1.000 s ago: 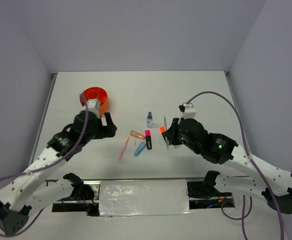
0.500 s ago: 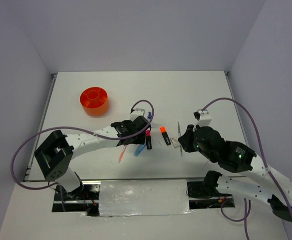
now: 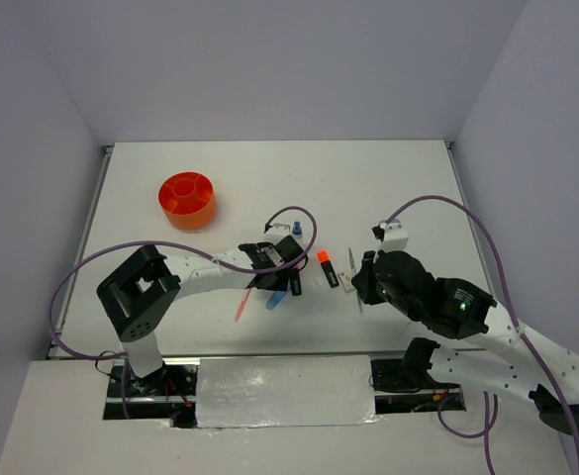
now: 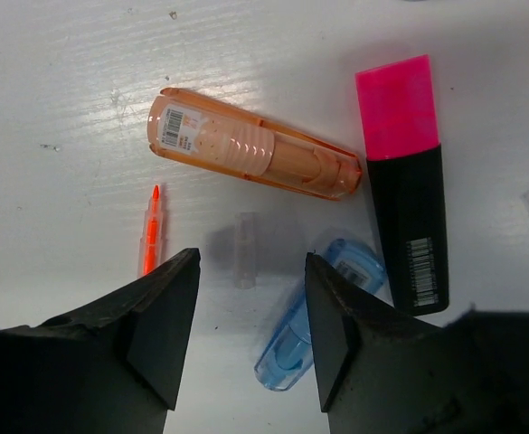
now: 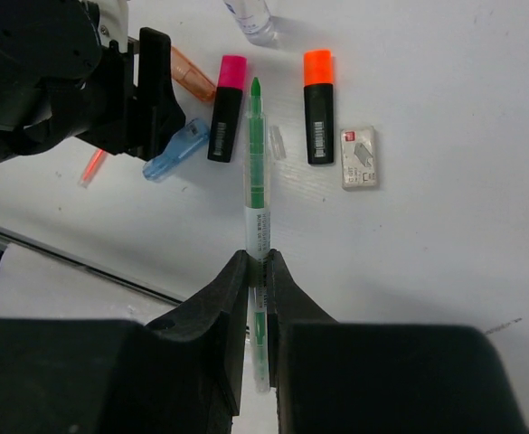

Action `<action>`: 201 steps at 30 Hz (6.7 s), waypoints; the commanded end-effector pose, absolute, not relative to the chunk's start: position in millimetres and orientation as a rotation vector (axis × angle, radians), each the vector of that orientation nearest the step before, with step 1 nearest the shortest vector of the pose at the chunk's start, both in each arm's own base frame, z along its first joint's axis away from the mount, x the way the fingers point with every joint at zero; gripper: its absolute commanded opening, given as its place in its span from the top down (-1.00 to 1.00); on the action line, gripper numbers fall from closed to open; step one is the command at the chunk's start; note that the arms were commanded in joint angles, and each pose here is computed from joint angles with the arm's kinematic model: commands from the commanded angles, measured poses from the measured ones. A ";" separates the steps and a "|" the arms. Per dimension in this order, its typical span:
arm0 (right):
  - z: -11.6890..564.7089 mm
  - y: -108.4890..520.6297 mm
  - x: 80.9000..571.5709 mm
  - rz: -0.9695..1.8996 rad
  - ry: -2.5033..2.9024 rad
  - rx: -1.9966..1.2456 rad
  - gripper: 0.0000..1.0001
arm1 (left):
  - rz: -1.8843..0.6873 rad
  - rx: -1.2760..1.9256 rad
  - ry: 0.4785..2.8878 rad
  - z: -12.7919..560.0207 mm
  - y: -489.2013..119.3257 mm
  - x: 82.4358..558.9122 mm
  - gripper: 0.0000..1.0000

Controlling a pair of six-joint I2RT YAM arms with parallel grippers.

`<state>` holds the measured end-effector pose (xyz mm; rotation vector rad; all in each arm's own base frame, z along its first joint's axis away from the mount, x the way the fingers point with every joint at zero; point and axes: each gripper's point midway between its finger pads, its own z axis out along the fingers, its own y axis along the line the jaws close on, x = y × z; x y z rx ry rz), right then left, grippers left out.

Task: Sort the stationery into containers
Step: Close the pen cap on the pen.

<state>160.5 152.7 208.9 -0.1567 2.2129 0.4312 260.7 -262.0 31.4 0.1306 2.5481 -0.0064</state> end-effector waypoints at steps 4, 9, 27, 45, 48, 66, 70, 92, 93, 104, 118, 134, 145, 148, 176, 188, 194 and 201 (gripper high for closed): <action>211.8 156.2 164.1 0.433 2.187 -0.175 1.00 | -0.031 0.079 2.541 37.2 -264.6 268.5 -0.21; 207.5 156.7 165.8 0.403 2.205 -0.184 1.00 | -0.015 0.095 2.589 34.4 -261.3 262.2 -0.22; 202.7 163.5 163.7 0.432 2.212 -0.214 1.00 | -0.047 0.118 2.653 22.6 -258.9 261.3 -0.04; 201.6 168.2 158.7 0.488 2.209 -0.231 1.00 | -0.086 0.091 2.653 17.1 -252.8 261.5 0.93; 202.5 171.3 157.1 0.517 2.203 -0.238 1.00 | -0.108 0.082 2.632 26.2 -253.4 264.7 1.00; 206.8 271.3 131.1 1.125 1.942 -0.499 1.00 | -0.915 0.018 1.922 276.5 -268.6 245.5 1.00; 215.5 283.8 130.3 1.223 1.857 -0.455 1.00 | -1.046 0.038 1.807 310.6 -265.2 228.0 1.00; 273.6 299.7 132.4 1.278 1.622 -0.379 1.00 | -1.256 0.141 1.651 335.8 -274.5 199.8 1.00; 274.4 299.9 132.0 1.280 1.620 -0.380 1.00 | -1.256 0.138 1.646 337.2 -273.6 200.0 1.00; 279.6 300.0 131.5 1.291 1.609 -0.377 1.00 | -1.254 0.157 1.638 335.5 -276.0 200.2 0.99; 282.8 296.8 134.2 1.281 1.589 -0.359 1.00 | -1.240 0.166 1.664 320.4 -278.5 202.1 0.96; 274.4 307.3 129.9 1.302 1.623 -0.405 1.00 | -1.218 0.135 1.633 329.8 -268.4 202.5 0.93; 276.2 306.8 132.9 1.280 1.621 -0.404 1.00 | -1.214 0.136 1.638 327.9 -269.4 203.6 0.94; 276.0 306.2 135.7 1.256 1.628 -0.403 1.00 | -1.217 0.138 1.645 325.2 -270.2 203.1 0.94; 264.1 313.9 140.8 1.229 1.670 -0.414 1.00 | -1.149 0.100 1.627 331.2 -257.5 209.1 0.93; 269.8 312.5 148.2 1.179 1.671 -0.400 1.00 | -1.176 0.116 1.630 329.4 -262.5 206.7 0.93; 272.6 315.1 150.1 1.169 1.671 -0.406 1.00 | -1.190 0.130 1.632 329.2 -265.7 205.5 0.92; 281.8 316.3 151.4 1.177 1.649 -0.400 1.00 | -1.194 0.138 1.640 323.8 -268.9 206.5 0.94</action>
